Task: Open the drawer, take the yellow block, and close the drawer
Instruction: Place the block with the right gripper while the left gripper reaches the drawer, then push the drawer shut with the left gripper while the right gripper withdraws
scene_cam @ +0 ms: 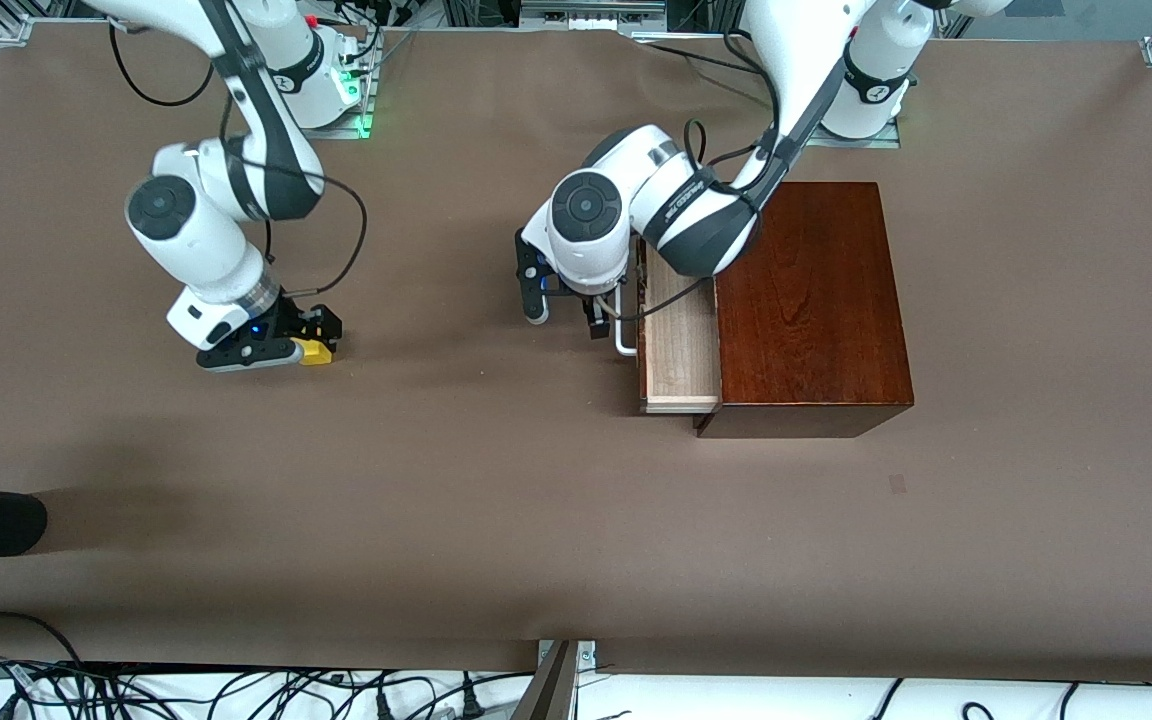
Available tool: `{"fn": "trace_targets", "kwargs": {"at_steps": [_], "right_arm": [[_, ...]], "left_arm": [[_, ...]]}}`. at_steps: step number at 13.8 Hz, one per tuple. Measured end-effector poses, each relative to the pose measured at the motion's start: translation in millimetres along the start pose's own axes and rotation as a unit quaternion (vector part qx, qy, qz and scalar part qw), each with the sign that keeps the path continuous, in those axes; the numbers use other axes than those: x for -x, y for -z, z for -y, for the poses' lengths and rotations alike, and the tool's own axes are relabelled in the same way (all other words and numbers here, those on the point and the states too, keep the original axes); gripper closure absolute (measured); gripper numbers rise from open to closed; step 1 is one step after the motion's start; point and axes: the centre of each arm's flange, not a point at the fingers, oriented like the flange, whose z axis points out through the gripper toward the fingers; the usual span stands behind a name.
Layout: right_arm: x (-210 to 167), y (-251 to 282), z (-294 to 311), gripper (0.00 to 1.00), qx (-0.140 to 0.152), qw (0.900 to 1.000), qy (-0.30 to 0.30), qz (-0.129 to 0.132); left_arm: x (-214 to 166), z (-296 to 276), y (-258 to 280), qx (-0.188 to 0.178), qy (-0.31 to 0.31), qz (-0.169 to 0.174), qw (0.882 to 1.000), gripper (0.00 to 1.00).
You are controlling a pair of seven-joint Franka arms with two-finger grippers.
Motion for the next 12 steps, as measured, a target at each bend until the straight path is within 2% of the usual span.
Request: {"fn": "trace_targets", "kwargs": {"at_steps": [3, 5, 9, 12], "right_arm": [[-20, 80, 7, 0.00, -0.007, 0.999, 0.005, 0.044], [-31, 129, 5, 0.00, -0.008, 0.998, 0.011, 0.064], [-35, 198, -17, 0.00, -0.013, 0.996, 0.033, 0.082], [-21, 234, -35, 0.00, -0.020, 0.995, 0.049, 0.081]], "left_arm": [[1, 2, -2, -0.008, -0.042, 0.009, 0.999, 0.00], [7, 4, -4, -0.023, -0.064, 0.040, 0.997, 0.00], [14, 2, -4, -0.027, -0.082, 0.088, 0.992, 0.00], [27, 5, -8, -0.025, -0.086, 0.138, 0.986, 0.00]]}}
